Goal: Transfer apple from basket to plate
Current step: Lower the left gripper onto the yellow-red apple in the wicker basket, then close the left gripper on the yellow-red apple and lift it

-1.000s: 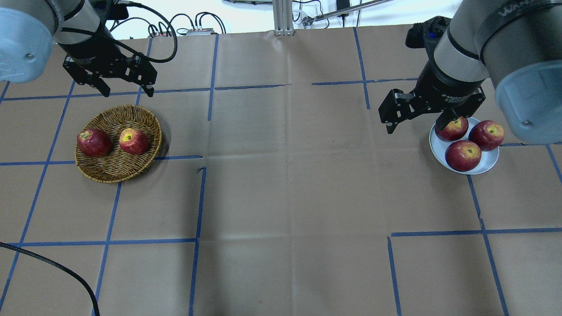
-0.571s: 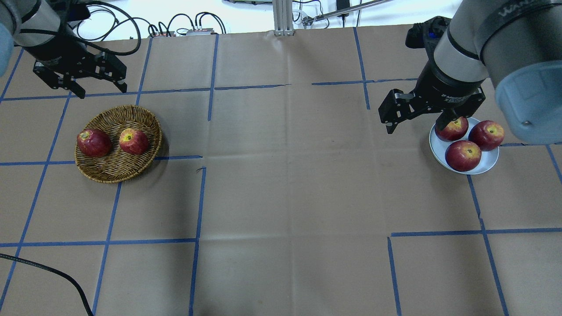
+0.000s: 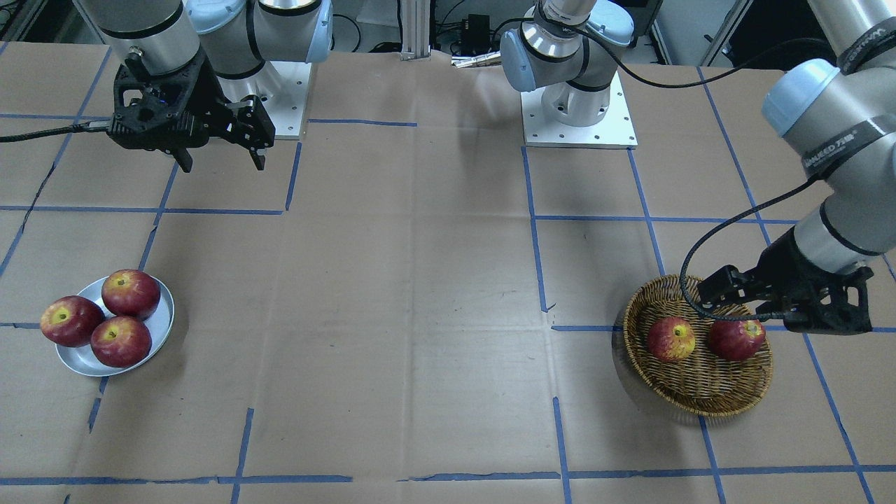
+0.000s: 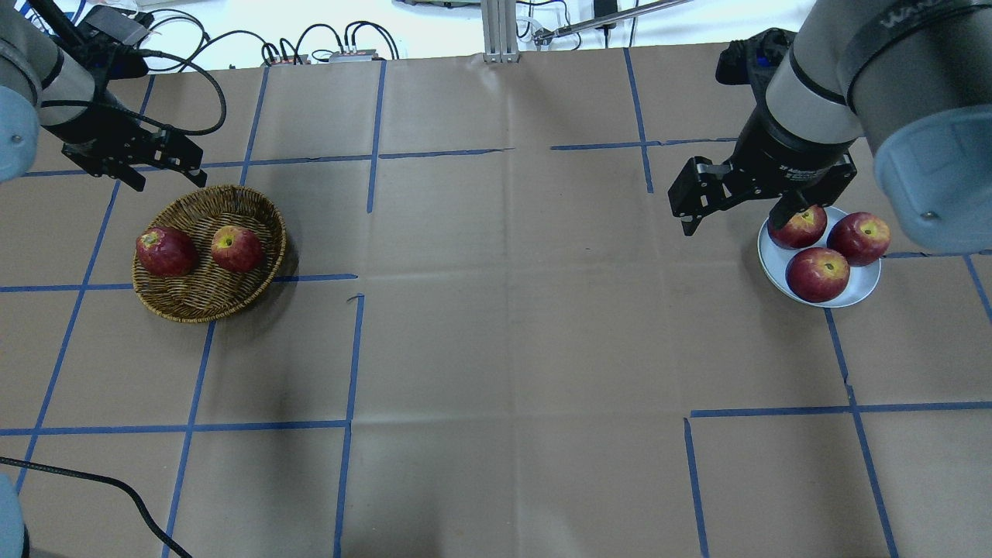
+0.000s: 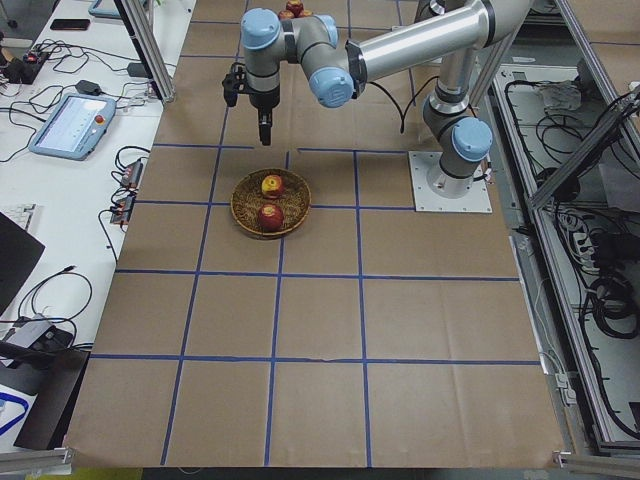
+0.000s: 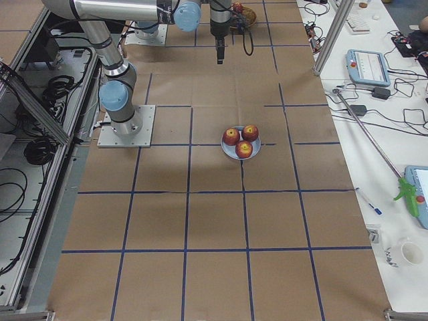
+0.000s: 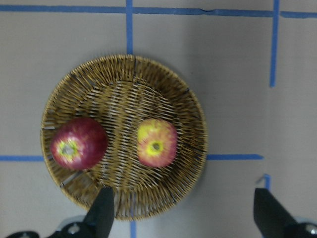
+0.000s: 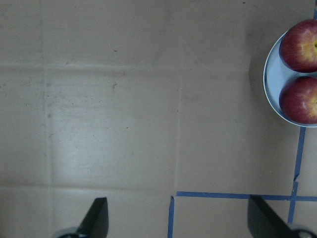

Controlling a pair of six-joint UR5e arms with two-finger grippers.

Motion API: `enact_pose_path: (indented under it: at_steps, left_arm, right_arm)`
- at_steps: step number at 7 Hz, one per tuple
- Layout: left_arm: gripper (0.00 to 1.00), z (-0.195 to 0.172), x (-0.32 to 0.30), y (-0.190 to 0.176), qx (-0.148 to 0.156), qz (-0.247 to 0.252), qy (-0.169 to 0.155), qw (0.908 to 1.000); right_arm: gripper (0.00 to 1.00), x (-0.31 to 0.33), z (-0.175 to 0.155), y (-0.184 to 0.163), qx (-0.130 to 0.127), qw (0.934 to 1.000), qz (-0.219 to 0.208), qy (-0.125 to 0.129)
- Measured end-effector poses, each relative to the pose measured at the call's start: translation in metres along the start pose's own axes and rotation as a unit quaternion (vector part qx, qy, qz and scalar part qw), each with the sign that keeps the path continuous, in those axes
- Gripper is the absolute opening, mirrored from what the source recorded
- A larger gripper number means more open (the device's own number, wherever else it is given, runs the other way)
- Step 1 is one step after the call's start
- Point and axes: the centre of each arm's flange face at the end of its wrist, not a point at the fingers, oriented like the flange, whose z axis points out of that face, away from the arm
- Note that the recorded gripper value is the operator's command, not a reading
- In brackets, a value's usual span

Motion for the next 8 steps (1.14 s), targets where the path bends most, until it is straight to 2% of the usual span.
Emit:
enact_pose_path:
  at_steps: [2, 4, 5, 8]
  left_arm:
    - [0.98, 0.062, -0.003, 0.003, -0.015, 0.004, 0.004, 0.9999]
    - [0.98, 0.099, -0.001, 0.013, -0.022, 0.005, 0.004, 0.9997]
    - [0.89, 0.114, 0.000, 0.016, -0.033, 0.005, 0.008, 0.9994]
    - [0.33, 0.133, -0.002, 0.014, -0.043, 0.007, 0.012, 0.9990]
  right_arm:
    - [1.00, 0.000, 0.000, 0.000, 0.000, 1.0000, 0.000, 0.000]
    - [1.00, 0.000, 0.000, 0.000, 0.000, 1.0000, 0.000, 0.000]
    - [1.00, 0.000, 0.000, 0.000, 0.000, 1.0000, 0.000, 0.000]
    - [1.00, 0.000, 0.000, 0.000, 0.000, 1.0000, 0.000, 0.000]
